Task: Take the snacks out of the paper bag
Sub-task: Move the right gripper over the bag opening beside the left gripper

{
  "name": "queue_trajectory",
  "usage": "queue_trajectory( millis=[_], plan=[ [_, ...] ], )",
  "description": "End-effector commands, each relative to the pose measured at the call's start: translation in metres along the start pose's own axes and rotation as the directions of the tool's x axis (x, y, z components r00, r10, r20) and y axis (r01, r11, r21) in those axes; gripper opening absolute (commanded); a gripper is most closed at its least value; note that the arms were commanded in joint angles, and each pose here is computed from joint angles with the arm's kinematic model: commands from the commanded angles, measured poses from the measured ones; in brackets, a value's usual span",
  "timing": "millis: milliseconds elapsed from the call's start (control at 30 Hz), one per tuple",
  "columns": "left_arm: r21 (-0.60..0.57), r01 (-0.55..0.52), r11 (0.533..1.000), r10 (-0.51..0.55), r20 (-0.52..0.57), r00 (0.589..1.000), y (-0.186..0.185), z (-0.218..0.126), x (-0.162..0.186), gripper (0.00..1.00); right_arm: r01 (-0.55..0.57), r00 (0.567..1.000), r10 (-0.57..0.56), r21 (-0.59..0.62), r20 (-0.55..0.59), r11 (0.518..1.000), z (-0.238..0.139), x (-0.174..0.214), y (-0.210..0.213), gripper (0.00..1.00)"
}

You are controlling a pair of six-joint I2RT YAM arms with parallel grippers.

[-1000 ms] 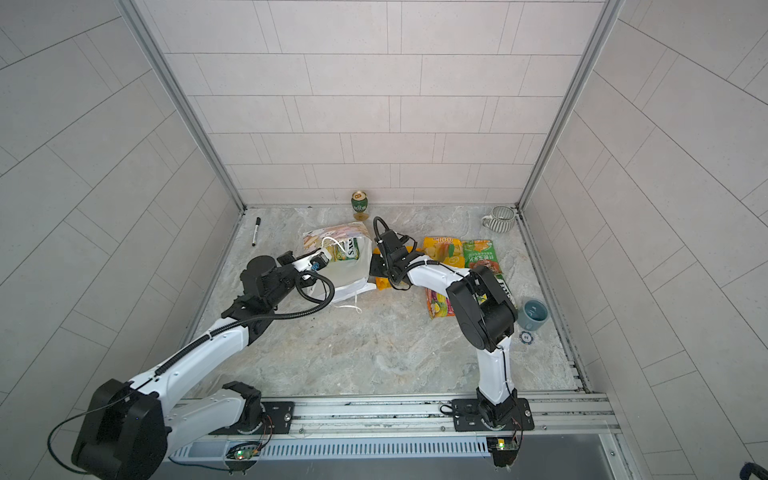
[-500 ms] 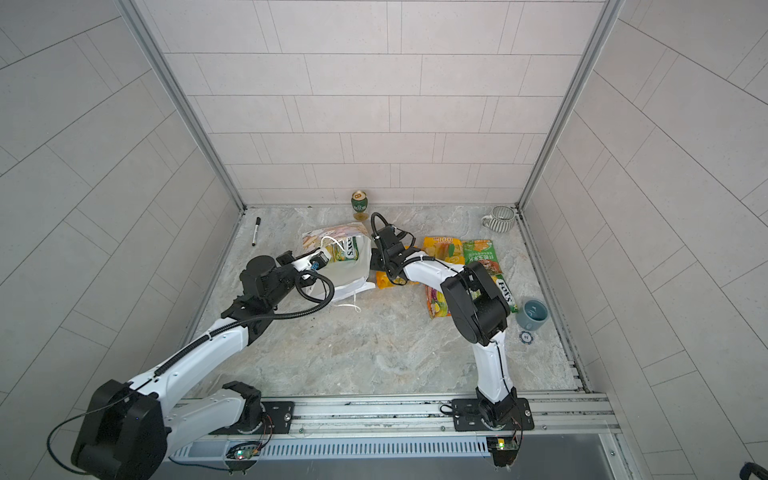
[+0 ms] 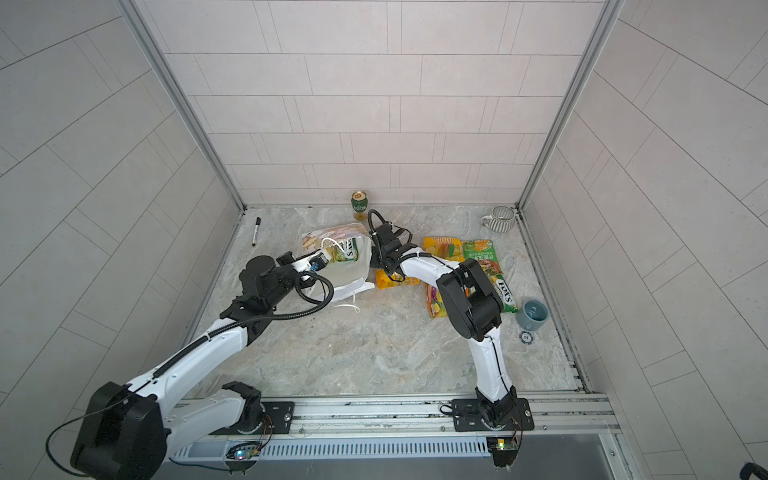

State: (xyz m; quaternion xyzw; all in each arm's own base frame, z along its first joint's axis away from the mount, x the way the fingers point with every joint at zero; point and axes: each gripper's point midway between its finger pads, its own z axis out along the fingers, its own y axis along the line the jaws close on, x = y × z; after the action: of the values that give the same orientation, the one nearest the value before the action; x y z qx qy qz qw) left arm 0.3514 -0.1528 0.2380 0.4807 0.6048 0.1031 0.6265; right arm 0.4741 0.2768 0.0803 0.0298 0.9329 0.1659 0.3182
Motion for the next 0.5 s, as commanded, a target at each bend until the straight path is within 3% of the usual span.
queue_trajectory(
  millis=[0,200,333,467],
  plan=[
    [0.048,0.012,0.999,-0.014,0.040,0.999,0.004,-0.002,-0.017,0.00,-0.017,1.000,0.017,0.052,0.002,0.999,-0.010,-0.009,-0.019,0.15],
    [0.007,0.057,0.998,-0.057,0.037,0.998,0.018,0.000,-0.022,0.00,0.002,0.989,0.003,-0.035,0.147,0.999,-0.091,-0.051,0.002,0.17],
    [-0.046,0.113,0.993,-0.109,0.081,0.991,0.036,0.003,-0.036,0.00,0.018,0.945,0.031,-0.147,0.324,0.989,-0.155,-0.072,0.021,0.18],
    [-0.042,0.193,0.980,-0.189,0.080,0.979,0.046,0.005,-0.044,0.00,0.094,0.904,0.026,-0.259,0.426,0.961,-0.206,-0.067,0.050,0.10]
  ],
)
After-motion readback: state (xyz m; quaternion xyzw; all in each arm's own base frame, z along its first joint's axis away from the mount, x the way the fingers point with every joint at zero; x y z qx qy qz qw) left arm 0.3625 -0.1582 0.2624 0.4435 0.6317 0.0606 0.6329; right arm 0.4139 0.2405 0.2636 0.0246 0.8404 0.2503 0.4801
